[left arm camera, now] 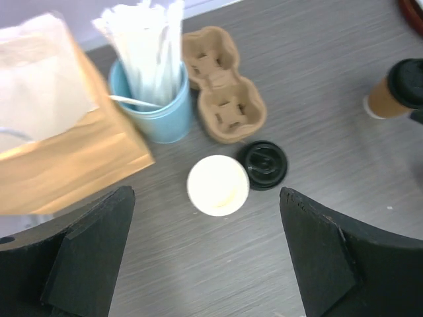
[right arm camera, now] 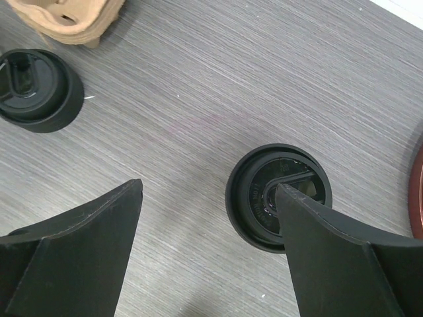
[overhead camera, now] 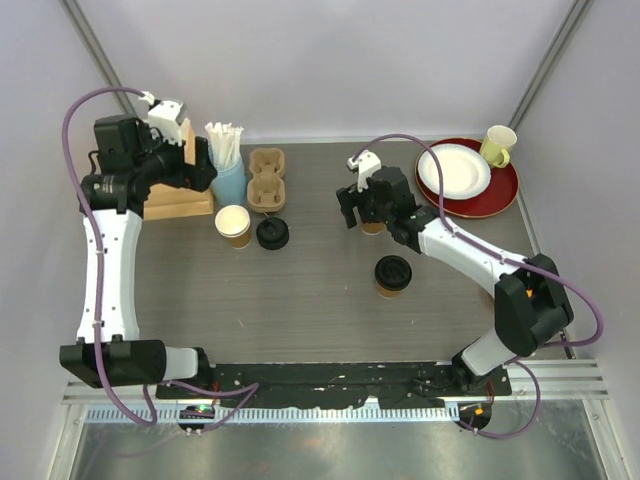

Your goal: Pack the takeout coffee

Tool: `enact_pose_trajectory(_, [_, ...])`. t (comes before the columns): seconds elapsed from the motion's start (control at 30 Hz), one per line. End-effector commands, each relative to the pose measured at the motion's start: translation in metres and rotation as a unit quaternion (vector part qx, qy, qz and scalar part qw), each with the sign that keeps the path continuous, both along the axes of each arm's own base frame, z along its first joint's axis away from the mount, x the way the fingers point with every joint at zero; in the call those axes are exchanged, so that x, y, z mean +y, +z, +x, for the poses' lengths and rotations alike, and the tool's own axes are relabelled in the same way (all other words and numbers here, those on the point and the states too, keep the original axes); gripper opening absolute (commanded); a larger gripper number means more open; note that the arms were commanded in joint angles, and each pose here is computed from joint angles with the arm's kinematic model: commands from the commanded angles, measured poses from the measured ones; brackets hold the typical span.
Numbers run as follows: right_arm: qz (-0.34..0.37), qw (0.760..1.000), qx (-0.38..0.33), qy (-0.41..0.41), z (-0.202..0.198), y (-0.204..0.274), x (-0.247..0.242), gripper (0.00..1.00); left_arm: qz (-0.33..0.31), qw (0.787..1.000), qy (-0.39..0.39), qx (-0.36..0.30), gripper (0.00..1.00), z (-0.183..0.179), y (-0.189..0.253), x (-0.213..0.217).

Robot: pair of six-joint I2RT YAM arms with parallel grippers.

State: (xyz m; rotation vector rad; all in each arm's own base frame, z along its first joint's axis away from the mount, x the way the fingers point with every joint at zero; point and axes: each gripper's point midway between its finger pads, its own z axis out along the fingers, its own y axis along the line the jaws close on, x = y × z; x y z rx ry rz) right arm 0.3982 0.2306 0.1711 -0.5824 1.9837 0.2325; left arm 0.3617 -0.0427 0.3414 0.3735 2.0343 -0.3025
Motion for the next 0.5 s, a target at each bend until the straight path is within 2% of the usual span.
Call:
enact_pose_trajectory(0.0, [0.024,0.998,-0.038,0.036,-0.004,0.042,0.01,0.87,0.093,0.995,0.03,0.002,0.96,-0.003,0.004,0.035])
enact_pose_trajectory(0.1, [0.035,0.996,-0.035,0.079,-0.016,0.048,0.024,0.86,0.13,0.991,0.037,0.009,0.96,0.0,-0.001,0.046])
enact_pose_trajectory(0.23, [0.036,0.993,-0.043,0.103,-0.025,0.056,0.033,0.84,0.194,0.979,0.064,-0.01,0.87,0.01,0.008,0.073])
enact_pose_trajectory(0.3, [0.037,0.992,-0.043,0.115,-0.03,0.056,0.037,0.84,0.226,0.973,0.036,-0.027,0.86,0.012,0.016,0.074])
enact_pose_trajectory(0.4, [0.039,0.991,-0.041,0.118,-0.032,0.054,0.042,0.84,0.208,0.978,-0.024,-0.016,0.86,0.005,0.011,0.054])
enact_pose_trajectory(0.43, [0.043,0.992,-0.038,0.114,-0.03,0.054,0.043,0.83,0.192,0.981,-0.035,0.008,0.86,0.003,0.0,0.049])
enact_pose_trajectory(0.47, [0.067,0.991,-0.034,0.11,-0.028,0.057,0.05,0.82,0.183,0.982,-0.043,0.019,0.86,0.002,-0.004,0.044])
